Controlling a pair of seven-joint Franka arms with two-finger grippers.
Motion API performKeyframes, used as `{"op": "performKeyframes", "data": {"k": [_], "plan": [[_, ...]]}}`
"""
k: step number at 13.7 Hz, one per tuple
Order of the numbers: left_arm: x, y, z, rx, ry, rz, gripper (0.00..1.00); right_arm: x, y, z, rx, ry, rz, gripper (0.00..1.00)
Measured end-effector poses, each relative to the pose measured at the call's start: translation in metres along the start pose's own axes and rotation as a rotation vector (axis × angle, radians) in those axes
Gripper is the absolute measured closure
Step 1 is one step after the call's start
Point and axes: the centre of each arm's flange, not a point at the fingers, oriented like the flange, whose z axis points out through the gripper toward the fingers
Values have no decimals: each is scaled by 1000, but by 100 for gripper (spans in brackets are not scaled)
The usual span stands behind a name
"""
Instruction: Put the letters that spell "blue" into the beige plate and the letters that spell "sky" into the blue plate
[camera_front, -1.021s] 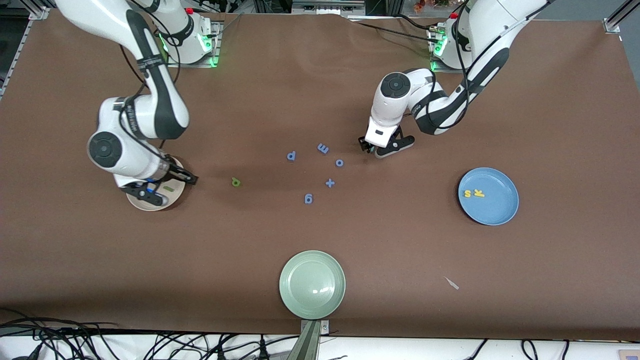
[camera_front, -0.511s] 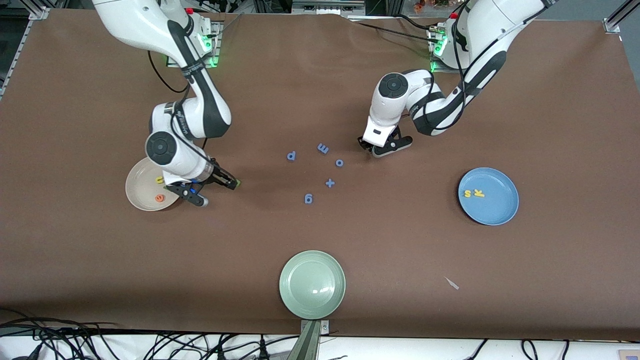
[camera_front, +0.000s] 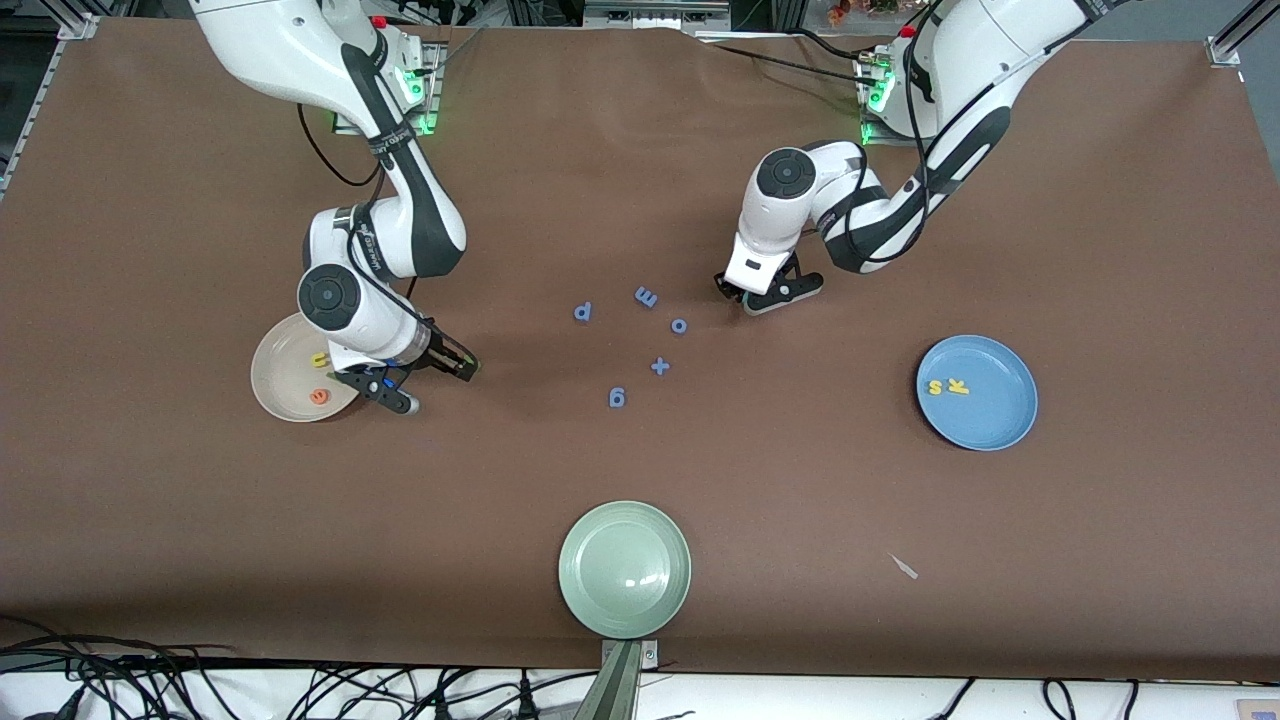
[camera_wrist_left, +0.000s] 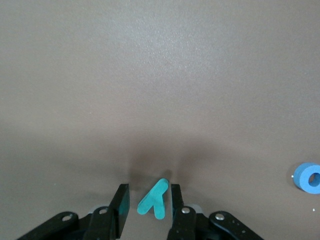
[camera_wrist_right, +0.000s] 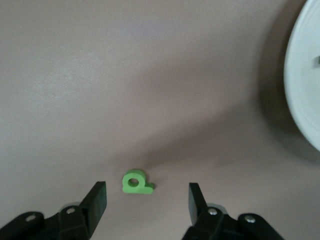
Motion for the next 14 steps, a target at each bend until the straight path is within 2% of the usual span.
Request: {"op": "performKeyframes", "data": {"k": [7, 8, 9, 10, 14], "plan": [[-3, 0, 4, 3, -6, 8, 61, 0, 1, 13, -12, -1, 12, 25], [-2, 0, 4, 4, -6, 6, 66, -1, -1, 17, -10, 6, 16, 25], [-2, 0, 4, 4, -6, 5, 66, -3, -5, 23, -7, 16, 24, 25], [-1, 0, 4, 3, -5, 5, 73, -6, -9, 31, -6, 25, 32, 25], [3, 0, 2, 0, -3, -3, 86, -23, -25, 59, -14, 48, 50, 25]]}}
